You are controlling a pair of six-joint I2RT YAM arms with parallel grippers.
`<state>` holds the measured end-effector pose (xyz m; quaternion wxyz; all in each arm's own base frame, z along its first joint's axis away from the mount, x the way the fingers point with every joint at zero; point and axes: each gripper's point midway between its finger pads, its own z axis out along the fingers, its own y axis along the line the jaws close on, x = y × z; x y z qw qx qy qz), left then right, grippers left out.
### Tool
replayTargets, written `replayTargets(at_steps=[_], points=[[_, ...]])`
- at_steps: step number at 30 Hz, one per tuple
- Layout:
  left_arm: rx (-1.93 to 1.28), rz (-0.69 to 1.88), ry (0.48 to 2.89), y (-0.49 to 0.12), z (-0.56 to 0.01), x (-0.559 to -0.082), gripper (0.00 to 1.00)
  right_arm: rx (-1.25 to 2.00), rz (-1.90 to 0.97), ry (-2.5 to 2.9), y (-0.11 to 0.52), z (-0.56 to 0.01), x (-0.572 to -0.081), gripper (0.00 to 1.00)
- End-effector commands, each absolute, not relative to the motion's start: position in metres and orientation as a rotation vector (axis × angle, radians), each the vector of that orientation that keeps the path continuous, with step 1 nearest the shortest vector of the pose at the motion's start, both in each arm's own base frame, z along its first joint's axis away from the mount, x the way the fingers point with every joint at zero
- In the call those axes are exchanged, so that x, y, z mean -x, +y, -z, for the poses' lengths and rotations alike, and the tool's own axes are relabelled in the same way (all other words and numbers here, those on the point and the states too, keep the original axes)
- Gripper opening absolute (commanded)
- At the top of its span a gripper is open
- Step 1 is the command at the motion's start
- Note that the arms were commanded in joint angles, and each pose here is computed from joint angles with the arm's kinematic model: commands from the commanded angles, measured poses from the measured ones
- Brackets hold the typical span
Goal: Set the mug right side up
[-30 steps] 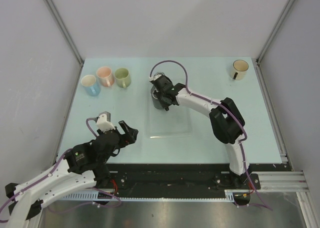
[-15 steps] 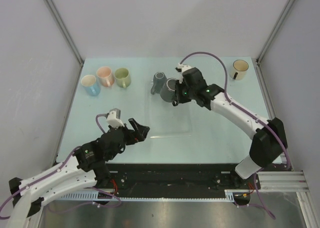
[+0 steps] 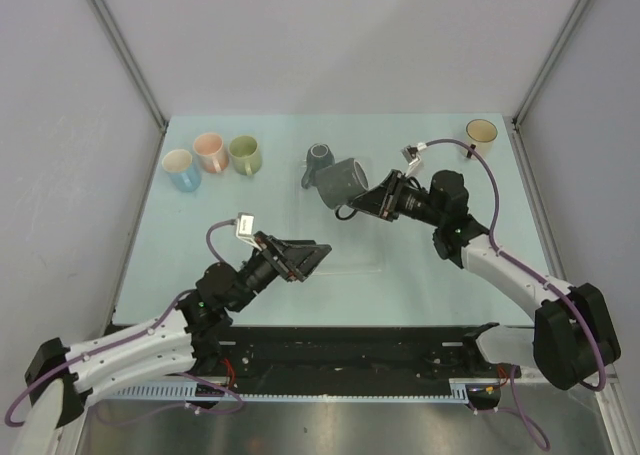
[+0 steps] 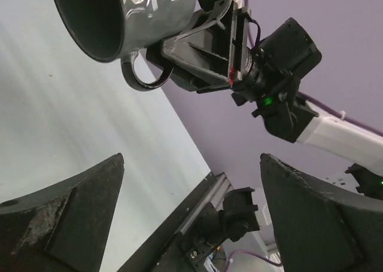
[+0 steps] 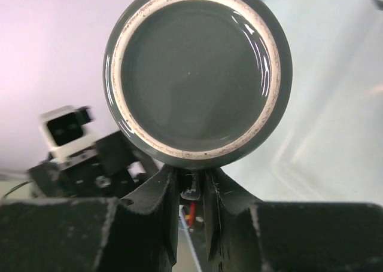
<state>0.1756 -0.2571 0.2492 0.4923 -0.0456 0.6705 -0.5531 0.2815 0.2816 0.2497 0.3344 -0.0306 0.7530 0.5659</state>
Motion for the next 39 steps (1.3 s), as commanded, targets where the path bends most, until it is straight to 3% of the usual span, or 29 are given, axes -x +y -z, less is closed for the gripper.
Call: replayTargets(at_steps=[1, 24, 31, 39], points=[[0.019, 1.588, 1.406, -0.275, -0.293, -0.16, 0.99, 0.234, -1.843, 1.461, 0.277, -0.368, -0.234, 0.0], [-0.049, 1.656, 1.31, -0.294, -0.348, -0.174, 0.98, 0.345, -1.924, 1.397, 0.297, -0.375, -0.181, 0.0], [-0.089, 1.694, 1.31, -0.304, -0.352, -0.171, 0.86, 0.356, -1.93, 1.393, 0.301, -0.375, -0.178, 0.0], [-0.097, 1.717, 1.298, -0.303, -0.355, -0.169, 0.65, 0.364, -1.927, 1.396, 0.301, -0.375, -0.177, 0.0]])
